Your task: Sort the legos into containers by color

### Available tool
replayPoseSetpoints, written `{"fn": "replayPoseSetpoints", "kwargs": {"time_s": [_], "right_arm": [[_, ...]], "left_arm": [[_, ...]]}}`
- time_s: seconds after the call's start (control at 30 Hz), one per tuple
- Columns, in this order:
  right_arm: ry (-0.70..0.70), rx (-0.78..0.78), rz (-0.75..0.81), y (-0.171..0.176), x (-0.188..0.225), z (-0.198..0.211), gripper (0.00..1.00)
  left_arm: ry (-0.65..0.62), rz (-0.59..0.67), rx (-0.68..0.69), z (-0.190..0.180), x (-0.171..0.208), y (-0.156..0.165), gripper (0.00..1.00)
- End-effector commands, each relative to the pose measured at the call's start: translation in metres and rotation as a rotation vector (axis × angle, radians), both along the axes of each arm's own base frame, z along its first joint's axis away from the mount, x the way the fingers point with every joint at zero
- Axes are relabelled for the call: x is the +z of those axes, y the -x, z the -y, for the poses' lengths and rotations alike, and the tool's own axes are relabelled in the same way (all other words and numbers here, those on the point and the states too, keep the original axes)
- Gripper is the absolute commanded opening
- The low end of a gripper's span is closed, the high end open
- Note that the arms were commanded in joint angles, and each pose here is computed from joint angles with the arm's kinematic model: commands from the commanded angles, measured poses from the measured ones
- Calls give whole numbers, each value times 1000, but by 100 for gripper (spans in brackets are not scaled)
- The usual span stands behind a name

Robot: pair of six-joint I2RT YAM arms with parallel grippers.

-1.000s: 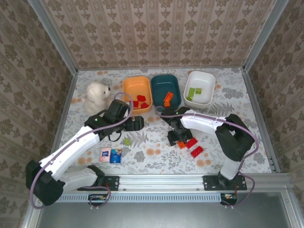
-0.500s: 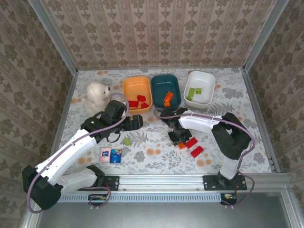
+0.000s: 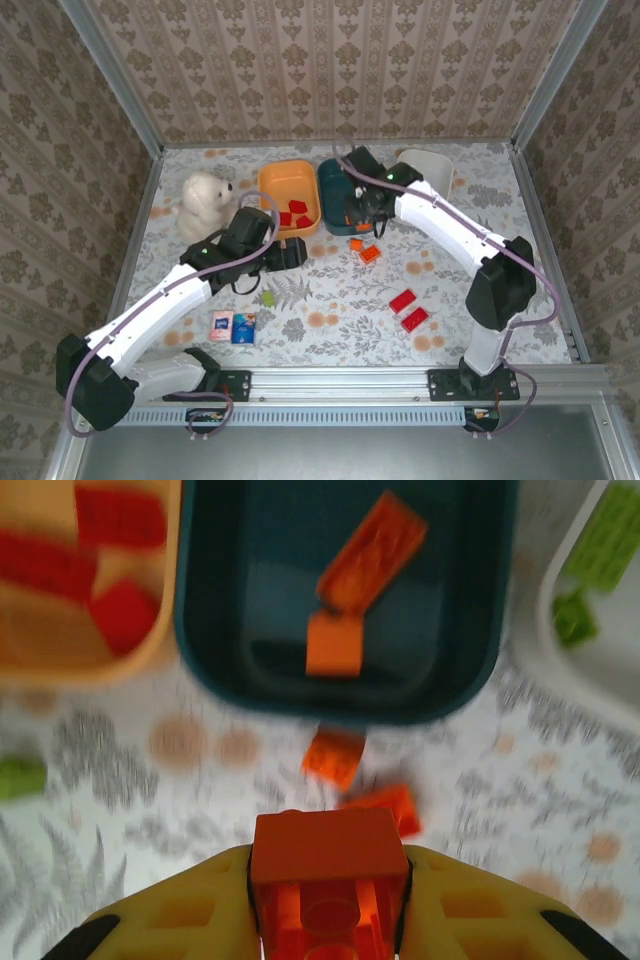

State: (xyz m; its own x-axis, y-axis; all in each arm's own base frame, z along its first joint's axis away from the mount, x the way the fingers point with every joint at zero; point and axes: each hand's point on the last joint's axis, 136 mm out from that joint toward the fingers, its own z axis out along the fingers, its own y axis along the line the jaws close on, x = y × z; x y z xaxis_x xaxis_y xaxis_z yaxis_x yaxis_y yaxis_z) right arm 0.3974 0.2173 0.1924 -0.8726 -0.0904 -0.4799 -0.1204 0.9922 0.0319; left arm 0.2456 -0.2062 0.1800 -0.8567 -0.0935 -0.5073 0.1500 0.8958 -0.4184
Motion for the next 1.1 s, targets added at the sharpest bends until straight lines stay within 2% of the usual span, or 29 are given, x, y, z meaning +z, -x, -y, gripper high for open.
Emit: {"fn": "replayPoseSetpoints", "kwargs": {"time_s": [0.0,0.13,0.27,0.63,0.87,1.07], "right_arm": [[76,-28,-12,-28,-20,7,27],[68,-54,8,-60,-29,7,27],[130,-98,-21,-80,-47,18,26],[204,-165,-157,-80,-107,35,28],[198,-164,-170,-82,-113,32,46],[152,-149,-99,-86,-75,28,57]], "left_arm": [[51,31,15,6,19,-8,94],[57,35,25,4,21,-8,94],[58,36,38,-1,22,-7,94],[53,43,72,-15,23,-3,94],[51,34,51,-12,19,-2,94],[24,25,38,-14,15,1,94]]}}
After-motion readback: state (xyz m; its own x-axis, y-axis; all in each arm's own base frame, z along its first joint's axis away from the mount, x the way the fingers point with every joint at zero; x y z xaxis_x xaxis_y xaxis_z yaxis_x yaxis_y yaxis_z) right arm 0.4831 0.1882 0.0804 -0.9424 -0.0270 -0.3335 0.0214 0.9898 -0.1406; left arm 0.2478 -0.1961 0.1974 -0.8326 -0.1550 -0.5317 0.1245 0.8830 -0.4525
